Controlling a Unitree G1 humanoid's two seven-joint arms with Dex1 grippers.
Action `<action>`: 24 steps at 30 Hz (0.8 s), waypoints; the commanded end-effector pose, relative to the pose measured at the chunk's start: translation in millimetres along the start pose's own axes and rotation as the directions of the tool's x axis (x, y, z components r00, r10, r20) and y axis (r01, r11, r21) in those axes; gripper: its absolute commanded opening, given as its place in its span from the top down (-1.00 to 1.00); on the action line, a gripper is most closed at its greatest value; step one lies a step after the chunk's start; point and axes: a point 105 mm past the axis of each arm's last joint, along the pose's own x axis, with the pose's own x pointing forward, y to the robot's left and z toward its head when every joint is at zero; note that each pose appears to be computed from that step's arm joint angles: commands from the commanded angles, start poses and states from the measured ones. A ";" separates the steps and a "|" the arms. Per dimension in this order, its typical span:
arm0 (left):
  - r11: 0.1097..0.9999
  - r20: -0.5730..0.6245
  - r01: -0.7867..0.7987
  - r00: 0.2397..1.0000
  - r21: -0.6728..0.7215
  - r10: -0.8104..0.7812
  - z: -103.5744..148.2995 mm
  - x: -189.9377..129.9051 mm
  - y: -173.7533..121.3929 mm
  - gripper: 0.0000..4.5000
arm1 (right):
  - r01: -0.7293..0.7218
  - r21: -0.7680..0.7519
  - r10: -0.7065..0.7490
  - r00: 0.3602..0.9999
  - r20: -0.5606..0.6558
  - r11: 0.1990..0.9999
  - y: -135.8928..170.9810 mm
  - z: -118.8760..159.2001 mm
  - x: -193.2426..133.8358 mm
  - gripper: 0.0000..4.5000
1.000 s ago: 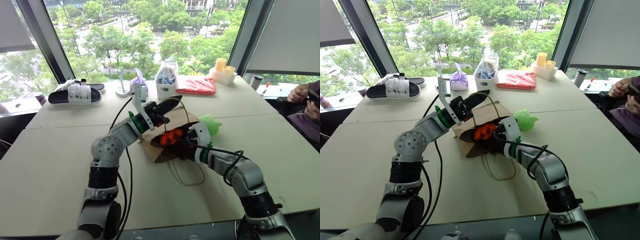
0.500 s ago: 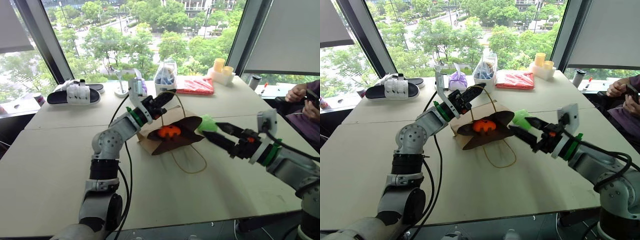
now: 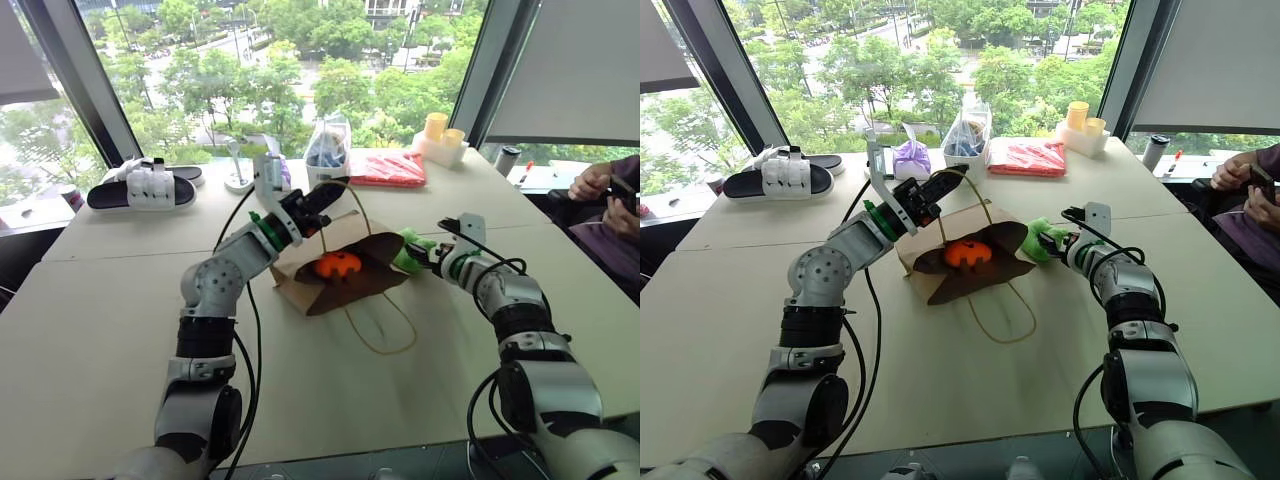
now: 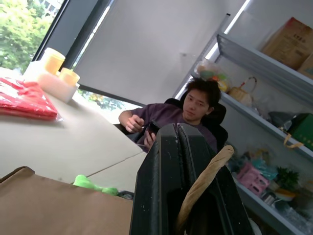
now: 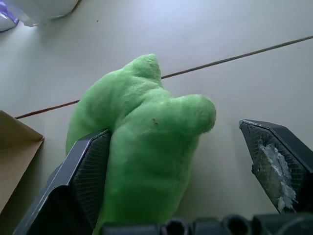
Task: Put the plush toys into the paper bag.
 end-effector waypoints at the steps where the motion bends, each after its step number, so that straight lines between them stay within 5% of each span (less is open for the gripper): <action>1: 0.999 0.038 0.015 0.999 0.043 -0.016 12.9 -1.7 -7.9 1.00 | -0.010 -0.019 0.011 1.000 0.025 1.000 2.6 7.6 2.5 -0.39; 7: 1.000 0.047 0.014 0.999 0.026 -0.015 13.6 -0.2 -7.3 1.00 | -0.035 0.014 0.034 0.999 0.042 0.999 9.3 9.3 5.0 0.93; 12: 0.999 0.089 0.019 0.996 -0.030 -0.016 17.2 8.0 -8.9 1.00 | 0.042 0.086 -0.056 0.983 0.176 0.995 -19.3 44.5 -17.3 0.97; 16: 0.998 0.120 0.025 0.993 -0.061 -0.018 21.9 14.6 -9.6 1.00 | 0.023 0.056 -0.037 0.961 0.273 0.998 -20.8 73.1 -68.2 0.97; 24: 0.988 0.140 0.096 0.987 -0.119 -0.079 24.0 30.5 -20.5 1.00 | -0.189 -0.064 0.196 0.969 0.149 0.980 43.3 51.2 -159.8 0.97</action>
